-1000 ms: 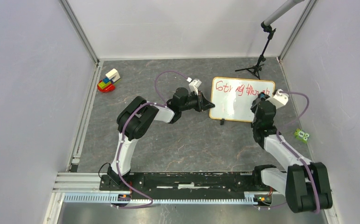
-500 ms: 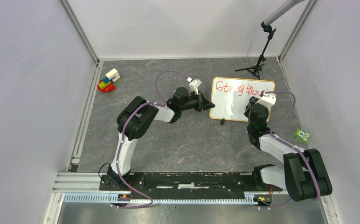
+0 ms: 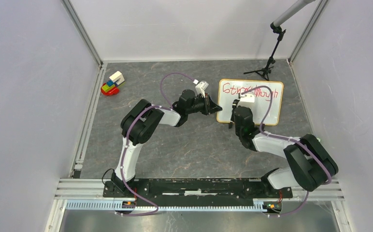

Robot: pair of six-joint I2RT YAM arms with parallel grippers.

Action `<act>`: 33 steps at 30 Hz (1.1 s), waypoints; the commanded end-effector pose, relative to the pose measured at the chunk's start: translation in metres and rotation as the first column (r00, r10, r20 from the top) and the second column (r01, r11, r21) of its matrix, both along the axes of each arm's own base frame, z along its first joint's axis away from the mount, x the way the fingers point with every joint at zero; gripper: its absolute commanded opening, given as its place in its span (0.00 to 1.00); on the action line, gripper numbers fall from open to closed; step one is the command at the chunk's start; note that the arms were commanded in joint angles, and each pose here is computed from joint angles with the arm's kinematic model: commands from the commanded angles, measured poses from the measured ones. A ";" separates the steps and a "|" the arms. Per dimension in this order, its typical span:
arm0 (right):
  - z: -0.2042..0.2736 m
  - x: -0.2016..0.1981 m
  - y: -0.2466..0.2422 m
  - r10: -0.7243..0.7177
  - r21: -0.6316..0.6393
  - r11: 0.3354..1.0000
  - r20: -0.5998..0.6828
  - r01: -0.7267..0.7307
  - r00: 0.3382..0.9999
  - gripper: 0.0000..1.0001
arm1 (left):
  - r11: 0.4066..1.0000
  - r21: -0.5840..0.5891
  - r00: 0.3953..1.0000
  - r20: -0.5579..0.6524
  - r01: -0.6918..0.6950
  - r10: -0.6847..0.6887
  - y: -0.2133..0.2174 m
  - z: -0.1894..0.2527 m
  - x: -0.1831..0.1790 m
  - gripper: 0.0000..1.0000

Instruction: Erase the whiteboard

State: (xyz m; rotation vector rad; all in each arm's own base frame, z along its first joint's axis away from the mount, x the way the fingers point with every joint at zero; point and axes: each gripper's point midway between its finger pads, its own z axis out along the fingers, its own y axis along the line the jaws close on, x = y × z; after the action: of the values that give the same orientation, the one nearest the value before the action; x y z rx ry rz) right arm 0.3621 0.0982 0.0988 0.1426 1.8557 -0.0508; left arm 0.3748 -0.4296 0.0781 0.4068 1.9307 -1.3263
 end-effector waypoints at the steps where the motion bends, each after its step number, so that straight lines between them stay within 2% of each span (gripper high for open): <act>1: 0.007 0.005 0.041 0.090 0.029 0.995 0.008 -0.090 0.996 0.00 | 0.999 0.034 0.998 0.061 -0.018 0.016 0.001 0.009 0.008 0.02; 8: 0.004 0.002 0.051 0.103 0.041 0.994 0.010 -0.103 0.995 0.00 | 0.999 0.030 0.999 0.052 -0.012 0.010 -0.001 0.009 0.007 0.02; 16: 0.018 -0.007 0.013 -0.026 -0.008 1.000 0.039 0.026 0.999 0.00 | 0.999 0.035 0.999 0.036 -0.006 0.005 -0.003 0.010 0.007 0.05; 19: 0.020 -0.012 -0.009 -0.090 -0.006 0.996 0.041 0.090 0.995 0.00 | 1.000 0.004 0.999 0.032 0.009 -0.009 -0.005 0.018 0.005 0.24; 22: 0.020 -0.014 -0.042 -0.184 0.056 0.982 0.041 0.182 0.982 0.00 | 1.000 -0.016 0.999 0.039 0.014 -0.014 -0.005 0.026 0.004 0.36; 25: 0.030 -0.017 -0.071 -0.275 0.099 0.959 0.081 0.266 0.958 0.00 | 0.999 -0.039 0.999 0.049 0.014 -0.012 0.000 0.038 0.005 0.56; 27: 0.041 -0.016 -0.080 -0.301 0.102 0.952 0.124 0.289 0.946 0.00 | 0.999 -0.052 0.998 0.060 0.011 -0.008 0.006 0.049 0.006 0.65; 33: 0.059 -0.004 -0.095 -0.327 0.121 0.943 0.177 0.309 0.928 0.01 | 0.995 -0.091 0.996 0.079 -0.032 0.039 0.027 0.085 0.019 0.84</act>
State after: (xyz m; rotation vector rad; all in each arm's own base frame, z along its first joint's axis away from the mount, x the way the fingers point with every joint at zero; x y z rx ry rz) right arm 0.3472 0.0112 0.1313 0.4594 1.7232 -0.1930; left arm 0.3791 -0.4149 0.0967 0.3907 1.9410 -1.3302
